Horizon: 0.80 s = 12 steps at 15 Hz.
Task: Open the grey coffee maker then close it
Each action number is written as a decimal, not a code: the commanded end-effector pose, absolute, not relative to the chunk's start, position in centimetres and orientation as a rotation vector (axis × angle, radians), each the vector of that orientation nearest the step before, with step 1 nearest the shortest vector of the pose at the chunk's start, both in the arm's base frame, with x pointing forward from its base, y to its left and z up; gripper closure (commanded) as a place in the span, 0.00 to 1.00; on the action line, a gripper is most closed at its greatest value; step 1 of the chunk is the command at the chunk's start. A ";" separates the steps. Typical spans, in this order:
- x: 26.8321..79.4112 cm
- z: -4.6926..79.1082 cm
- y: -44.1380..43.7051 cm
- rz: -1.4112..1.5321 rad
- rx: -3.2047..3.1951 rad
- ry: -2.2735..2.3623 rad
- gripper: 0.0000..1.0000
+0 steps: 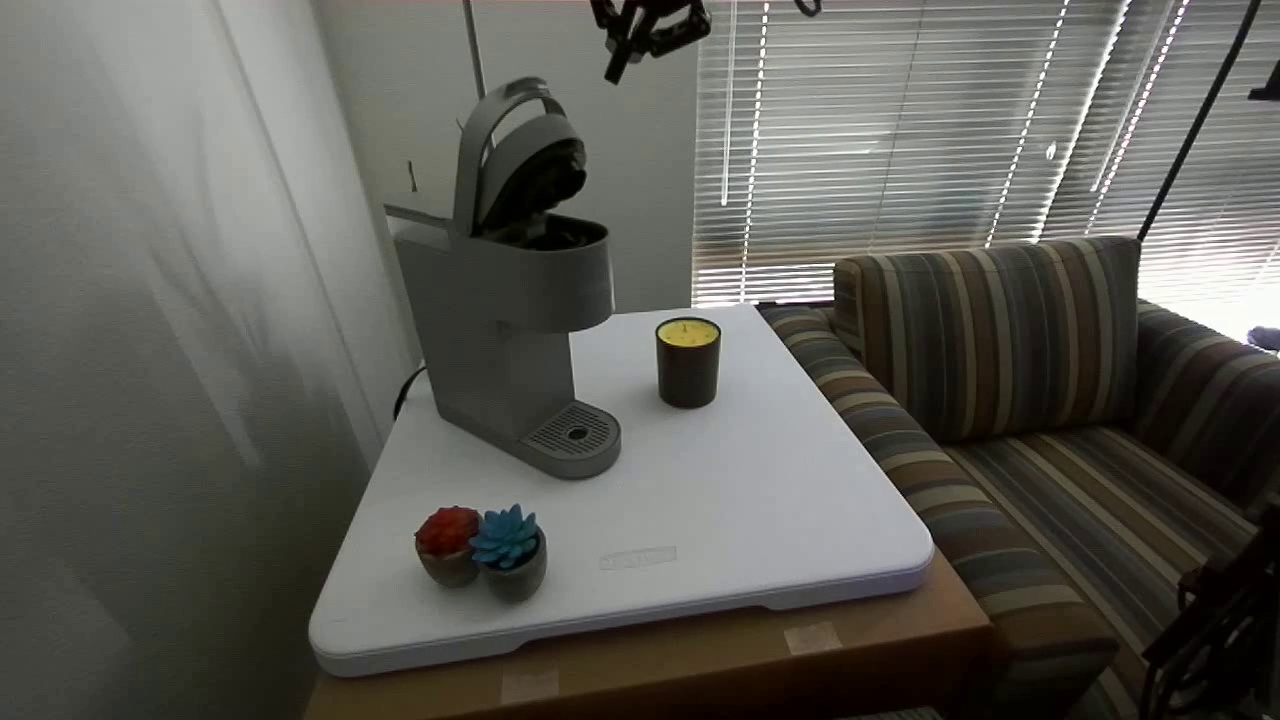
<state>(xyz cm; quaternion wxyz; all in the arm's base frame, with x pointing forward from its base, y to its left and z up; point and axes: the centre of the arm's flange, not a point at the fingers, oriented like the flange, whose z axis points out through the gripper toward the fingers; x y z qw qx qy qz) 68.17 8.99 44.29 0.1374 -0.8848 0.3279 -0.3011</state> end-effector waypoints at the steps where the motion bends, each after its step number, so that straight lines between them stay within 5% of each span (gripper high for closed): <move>1: 70.3 44.7 10.4 -0.895 -2.566 0.911 1.00; 12: 73.1 43.9 16.2 -0.879 -2.555 0.734 1.00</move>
